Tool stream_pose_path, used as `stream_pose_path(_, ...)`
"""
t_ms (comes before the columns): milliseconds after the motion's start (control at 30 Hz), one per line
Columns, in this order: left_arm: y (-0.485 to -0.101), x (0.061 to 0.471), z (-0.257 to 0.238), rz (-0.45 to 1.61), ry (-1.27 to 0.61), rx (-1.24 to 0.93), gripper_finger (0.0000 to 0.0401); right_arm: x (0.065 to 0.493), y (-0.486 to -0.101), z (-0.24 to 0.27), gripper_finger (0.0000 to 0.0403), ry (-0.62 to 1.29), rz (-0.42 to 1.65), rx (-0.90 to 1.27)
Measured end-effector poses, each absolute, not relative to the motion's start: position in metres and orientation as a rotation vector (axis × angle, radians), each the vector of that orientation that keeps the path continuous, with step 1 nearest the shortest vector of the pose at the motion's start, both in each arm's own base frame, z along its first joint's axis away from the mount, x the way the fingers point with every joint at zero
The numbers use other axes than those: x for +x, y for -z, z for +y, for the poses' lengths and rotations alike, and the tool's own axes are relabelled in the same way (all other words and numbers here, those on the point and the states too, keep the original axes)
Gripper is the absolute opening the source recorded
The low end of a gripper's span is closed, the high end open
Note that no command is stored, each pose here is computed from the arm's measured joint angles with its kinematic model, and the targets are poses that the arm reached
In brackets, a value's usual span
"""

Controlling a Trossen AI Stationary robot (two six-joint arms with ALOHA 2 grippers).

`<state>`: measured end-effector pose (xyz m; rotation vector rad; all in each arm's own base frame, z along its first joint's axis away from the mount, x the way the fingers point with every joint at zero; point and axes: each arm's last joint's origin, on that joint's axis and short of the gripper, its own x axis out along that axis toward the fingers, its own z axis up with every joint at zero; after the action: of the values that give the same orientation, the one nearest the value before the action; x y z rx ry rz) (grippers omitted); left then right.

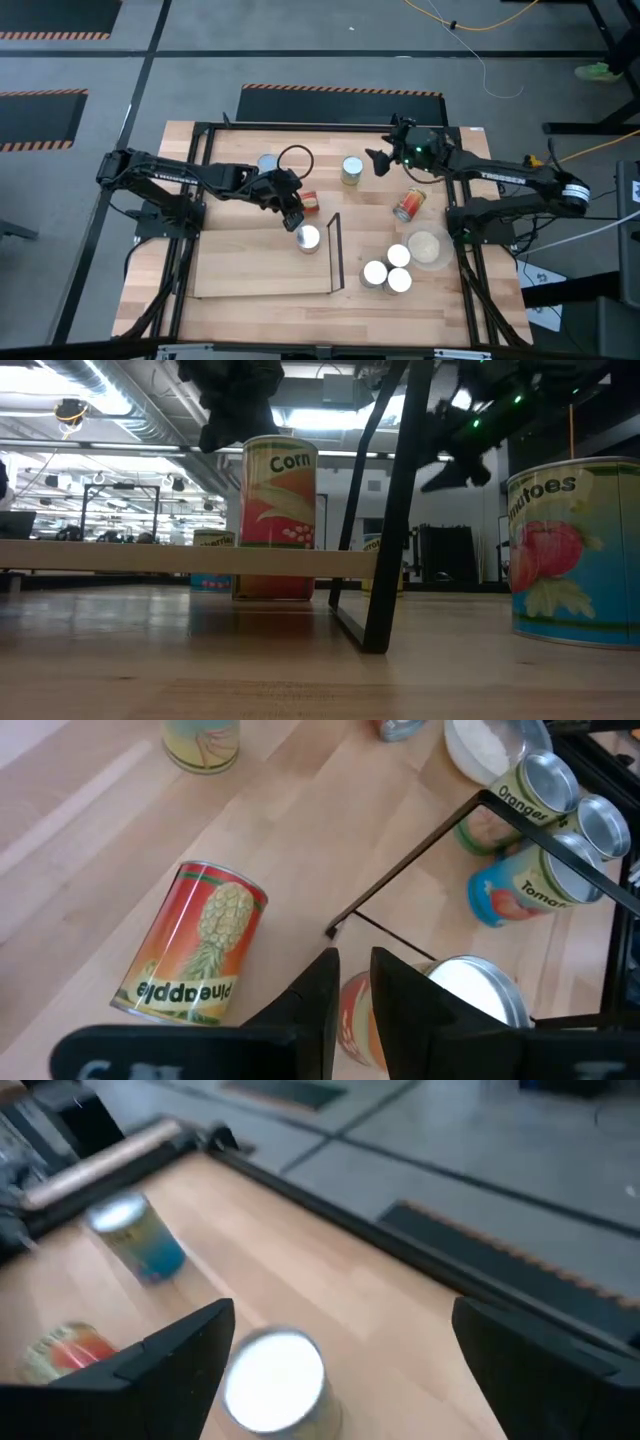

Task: Pick and place cans onto a shelf
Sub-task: Put the carrot can on the shelf

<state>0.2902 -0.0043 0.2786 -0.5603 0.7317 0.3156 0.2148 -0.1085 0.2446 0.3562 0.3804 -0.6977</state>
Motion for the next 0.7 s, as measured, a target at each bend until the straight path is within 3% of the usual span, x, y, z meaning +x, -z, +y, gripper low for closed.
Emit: stream_pose_path(700,-0.279,0.29,-0.004,0.731,-0.319,-0.56,0.005,0.242,-0.186,-0.13,0.0371,0.693,0.574,0.409)
